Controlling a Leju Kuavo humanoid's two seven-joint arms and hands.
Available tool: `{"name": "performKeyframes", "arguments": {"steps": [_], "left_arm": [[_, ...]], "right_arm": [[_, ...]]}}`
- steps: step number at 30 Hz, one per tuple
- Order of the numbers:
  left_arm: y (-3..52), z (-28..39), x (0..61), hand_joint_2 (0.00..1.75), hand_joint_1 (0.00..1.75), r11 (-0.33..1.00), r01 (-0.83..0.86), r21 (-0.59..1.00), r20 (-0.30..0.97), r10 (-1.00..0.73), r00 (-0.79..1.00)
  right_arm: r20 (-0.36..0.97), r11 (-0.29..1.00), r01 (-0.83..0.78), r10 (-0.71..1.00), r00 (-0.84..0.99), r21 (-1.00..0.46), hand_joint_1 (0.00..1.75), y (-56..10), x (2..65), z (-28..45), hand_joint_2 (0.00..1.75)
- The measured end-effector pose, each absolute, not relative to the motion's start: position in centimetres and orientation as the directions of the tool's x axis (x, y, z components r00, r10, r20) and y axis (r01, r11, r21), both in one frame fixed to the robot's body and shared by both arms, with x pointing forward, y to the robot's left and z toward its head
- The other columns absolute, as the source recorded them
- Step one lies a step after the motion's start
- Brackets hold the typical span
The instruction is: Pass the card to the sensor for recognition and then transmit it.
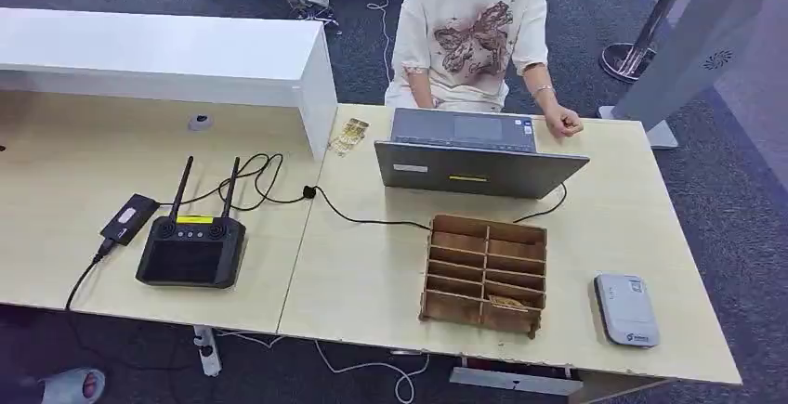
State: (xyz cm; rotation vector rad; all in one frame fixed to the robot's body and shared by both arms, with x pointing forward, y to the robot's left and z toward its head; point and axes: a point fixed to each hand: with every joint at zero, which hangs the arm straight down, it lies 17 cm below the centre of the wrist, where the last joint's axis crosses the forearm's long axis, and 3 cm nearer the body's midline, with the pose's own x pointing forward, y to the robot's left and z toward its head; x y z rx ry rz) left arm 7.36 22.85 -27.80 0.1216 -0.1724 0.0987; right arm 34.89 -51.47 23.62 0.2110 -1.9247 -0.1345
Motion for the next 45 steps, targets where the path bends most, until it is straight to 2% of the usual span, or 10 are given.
{"name": "performKeyframes", "arguments": {"steps": [17, 27, 32, 35, 45], "left_arm": [[22.8, -27.8, 7.4, 0.00, 0.00, 0.988, -0.107, 0.109, 0.177, 0.087, 0.980], [22.2, -27.7, 7.5, 0.00, 0.00, 0.991, -0.104, 0.082, 0.177, 0.088, 0.980], [22.5, -27.8, 7.5, 0.00, 0.00, 0.989, -0.106, 0.100, 0.166, 0.089, 0.982], [22.6, -27.8, 7.6, 0.00, 0.00, 0.990, -0.103, 0.094, 0.167, 0.087, 0.982], [22.6, -27.8, 7.7, 0.00, 0.00, 0.990, -0.103, 0.094, 0.166, 0.086, 0.982]], "right_arm": [[0.912, 0.979, -0.065, -0.205, -0.356, 0.195, 1.75, -52.1, 34.3, 23.8, 1.75], [0.943, 0.986, -0.069, -0.167, -0.289, 0.153, 1.75, -53.9, 31.4, 23.2, 1.75], [0.987, 0.995, 0.062, -0.065, -0.144, 0.075, 1.75, -55.3, 32.8, 20.0, 1.75], [0.993, 0.992, 0.067, 0.103, 0.065, -0.108, 1.75, -55.1, 33.6, 15.7, 1.75], [0.976, 0.986, -0.010, 0.165, 0.142, -0.165, 1.75, -53.2, 34.6, 12.9, 1.75]]}}
